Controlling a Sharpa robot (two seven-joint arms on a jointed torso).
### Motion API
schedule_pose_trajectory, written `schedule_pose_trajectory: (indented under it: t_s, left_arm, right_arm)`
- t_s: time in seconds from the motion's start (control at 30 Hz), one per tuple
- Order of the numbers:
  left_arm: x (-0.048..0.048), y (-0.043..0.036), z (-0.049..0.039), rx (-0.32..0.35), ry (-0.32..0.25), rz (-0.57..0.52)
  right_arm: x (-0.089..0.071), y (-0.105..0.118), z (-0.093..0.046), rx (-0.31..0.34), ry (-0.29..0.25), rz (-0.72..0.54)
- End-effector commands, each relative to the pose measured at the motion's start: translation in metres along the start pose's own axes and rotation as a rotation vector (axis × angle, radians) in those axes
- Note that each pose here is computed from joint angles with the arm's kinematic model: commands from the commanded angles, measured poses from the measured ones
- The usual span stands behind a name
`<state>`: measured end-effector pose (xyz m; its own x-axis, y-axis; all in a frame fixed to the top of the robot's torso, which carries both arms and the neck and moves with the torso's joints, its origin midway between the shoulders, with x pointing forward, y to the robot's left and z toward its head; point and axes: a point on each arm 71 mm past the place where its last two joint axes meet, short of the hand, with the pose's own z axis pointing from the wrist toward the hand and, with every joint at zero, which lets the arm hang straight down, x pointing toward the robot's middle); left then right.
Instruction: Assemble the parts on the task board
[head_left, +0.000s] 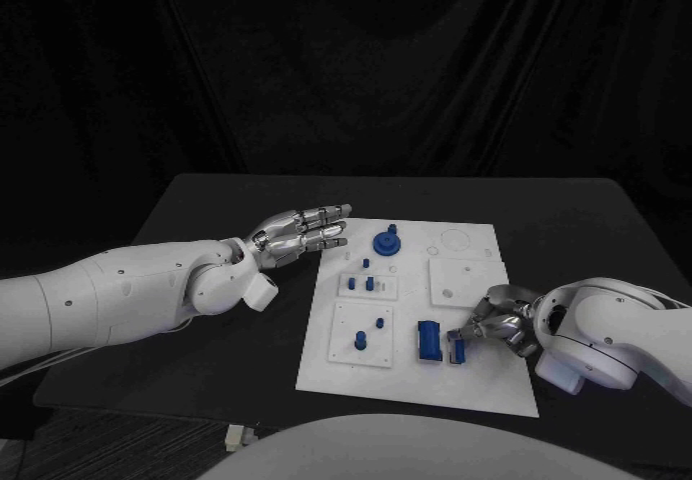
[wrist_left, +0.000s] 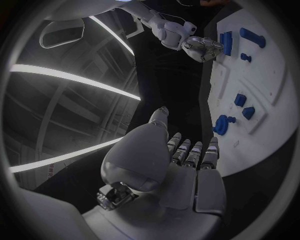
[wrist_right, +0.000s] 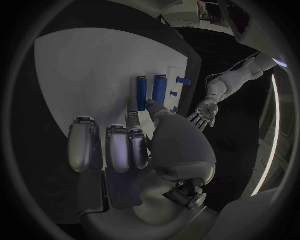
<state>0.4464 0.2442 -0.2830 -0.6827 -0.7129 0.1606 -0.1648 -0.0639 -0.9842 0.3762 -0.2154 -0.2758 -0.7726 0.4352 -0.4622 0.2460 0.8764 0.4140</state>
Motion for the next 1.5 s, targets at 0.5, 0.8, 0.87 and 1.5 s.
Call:
schedule_pose_trajectory:
  t_s: [0.5, 0.8, 0.87, 1.5]
  left_arm:
    - [0.0020, 0.0006, 0.0011, 0.006, 0.014, -0.016]
    - [0.0022, 0.0009, 0.0011, 0.005, 0.014, -0.017]
    - [0.0021, 0.0009, 0.0010, 0.005, 0.014, -0.017]
    - [0.0011, 0.0010, -0.0007, 0.003, 0.012, -0.017]
  right_arm:
    - [0.003, -0.001, 0.001, 0.016, 0.022, -0.029]
    - [0.002, -0.002, 0.000, 0.016, 0.014, -0.040]
    - [0.002, -0.002, 0.000, 0.015, 0.011, -0.039]
    - [-0.011, -0.009, -0.022, -0.096, -0.194, -0.075]
